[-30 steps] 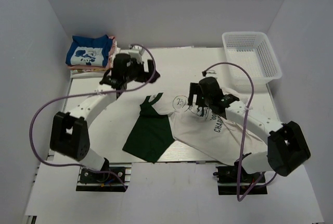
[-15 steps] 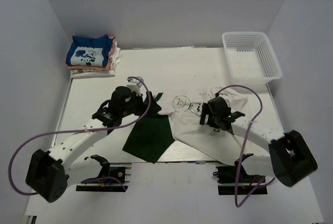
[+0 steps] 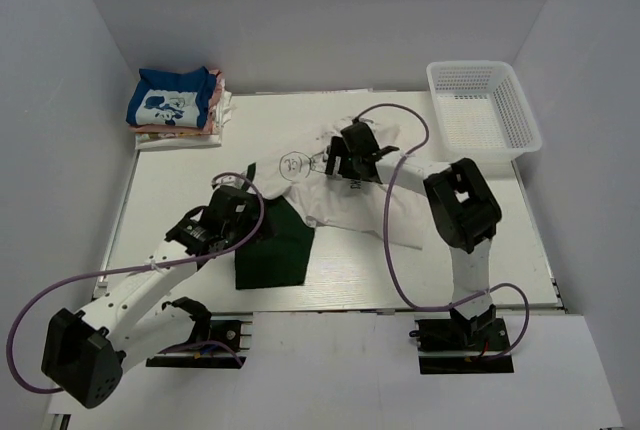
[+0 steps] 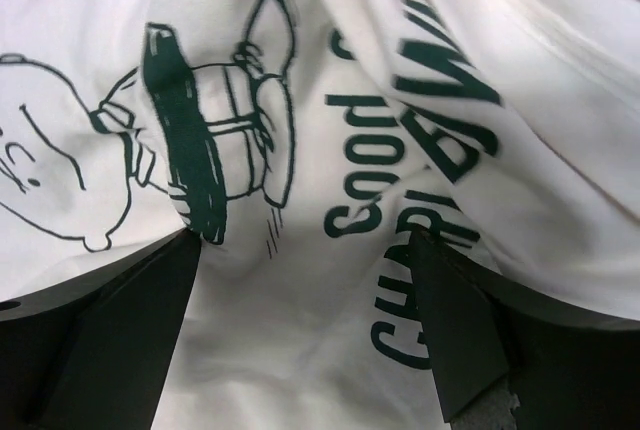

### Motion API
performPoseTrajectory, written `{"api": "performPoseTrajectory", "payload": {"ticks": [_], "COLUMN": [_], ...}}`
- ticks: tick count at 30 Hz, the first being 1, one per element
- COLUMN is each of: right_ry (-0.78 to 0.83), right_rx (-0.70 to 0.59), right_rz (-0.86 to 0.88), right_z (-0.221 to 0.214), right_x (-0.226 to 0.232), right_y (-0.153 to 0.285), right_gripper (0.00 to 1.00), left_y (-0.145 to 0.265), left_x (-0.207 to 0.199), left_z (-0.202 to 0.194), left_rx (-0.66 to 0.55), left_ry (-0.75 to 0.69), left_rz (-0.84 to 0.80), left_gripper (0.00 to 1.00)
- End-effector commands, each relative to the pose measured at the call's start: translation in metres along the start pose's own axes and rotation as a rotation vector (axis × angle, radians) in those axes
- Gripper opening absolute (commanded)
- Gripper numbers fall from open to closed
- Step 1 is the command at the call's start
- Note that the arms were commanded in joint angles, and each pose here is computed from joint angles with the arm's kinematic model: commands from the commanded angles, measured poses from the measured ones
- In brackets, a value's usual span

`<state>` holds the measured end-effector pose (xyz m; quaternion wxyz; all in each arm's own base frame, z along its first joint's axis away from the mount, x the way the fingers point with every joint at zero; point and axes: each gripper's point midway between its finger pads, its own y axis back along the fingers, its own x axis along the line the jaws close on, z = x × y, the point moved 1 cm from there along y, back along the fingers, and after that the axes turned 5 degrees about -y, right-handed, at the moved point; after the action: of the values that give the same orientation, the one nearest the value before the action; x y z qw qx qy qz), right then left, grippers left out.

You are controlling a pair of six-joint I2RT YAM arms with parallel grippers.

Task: Fold and stack the t-shirts

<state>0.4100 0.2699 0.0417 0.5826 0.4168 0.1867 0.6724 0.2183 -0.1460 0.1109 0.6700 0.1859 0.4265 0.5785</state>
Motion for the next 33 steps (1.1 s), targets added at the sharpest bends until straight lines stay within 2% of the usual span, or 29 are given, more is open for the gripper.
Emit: {"api": "performPoseTrajectory", "payload": {"ticks": [1, 3, 5, 6, 8, 12, 16, 18, 24, 25, 26, 27, 28, 30, 33], "right_ry": [-0.057, -0.043, -0.009, 0.012, 0.011, 0.021, 0.019, 0.009, -0.022, -0.035, -0.038, -0.058, -0.067, -0.093, -0.110], "right_rx": [0.004, -0.025, -0.071, -0.070, -0.135, -0.175, -0.137, -0.139, -0.081, -0.104, -0.064, -0.088, -0.099, -0.118, -0.123], "right_rz": [0.030, 0.053, 0.101, 0.095, 0.107, 0.061, -0.006, -0.012, -0.126, -0.144, -0.195, -0.242, -0.259, -0.324, -0.391], "right_z": [0.021, 0.033, 0.051, 0.049, 0.063, 0.054, 0.028, 0.022, -0.014, -0.014, -0.029, -0.027, -0.033, -0.035, -0.042], "right_x": [0.026, 0.035, 0.045, 0.040, 0.037, 0.009, -0.023, -0.031, -0.076, -0.084, -0.099, -0.111, -0.121, -0.141, -0.164], "right_y": [-0.007, 0.000, 0.025, 0.029, 0.064, 0.101, 0.116, 0.127, 0.148, 0.159, 0.162, 0.167, 0.175, 0.187, 0.192], "right_gripper": [0.90, 0.90, 0.90, 0.90, 0.90, 0.90, 0.90, 0.90, 0.90, 0.90, 0.90, 0.90, 0.90, 0.90, 0.90], "left_y": [0.014, 0.019, 0.021, 0.022, 0.018, 0.014, 0.011, 0.008, -0.006, -0.008, -0.009, -0.012, -0.016, -0.019, -0.024], "left_x": [0.024, 0.033, 0.043, 0.045, 0.057, 0.060, 0.073, 0.079, 0.084, 0.083, 0.083, 0.083, 0.083, 0.082, 0.079], "left_z": [-0.015, -0.027, -0.047, -0.054, -0.074, -0.096, -0.100, -0.102, -0.099, -0.095, -0.095, -0.095, -0.095, -0.097, -0.097], "left_rx": [0.028, 0.062, 0.128, 0.143, 0.190, 0.245, 0.188, 0.157, 0.094, 0.088, 0.090, 0.093, 0.097, 0.115, 0.133], "left_ry": [0.083, 0.109, 0.127, 0.163, 0.215, 0.318, 0.409, 0.418, 0.429, 0.427, 0.418, 0.417, 0.397, 0.385, 0.352], "left_rz": [0.108, 0.141, 0.170, 0.183, 0.230, 0.241, 0.283, 0.280, 0.272, 0.282, 0.283, 0.286, 0.287, 0.286, 0.283], "left_gripper": [1.00, 1.00, 1.00, 1.00, 1.00, 1.00, 1.00, 0.96, 0.71, 0.65, 0.51, 0.42, 0.23, 0.00, 0.00]}}
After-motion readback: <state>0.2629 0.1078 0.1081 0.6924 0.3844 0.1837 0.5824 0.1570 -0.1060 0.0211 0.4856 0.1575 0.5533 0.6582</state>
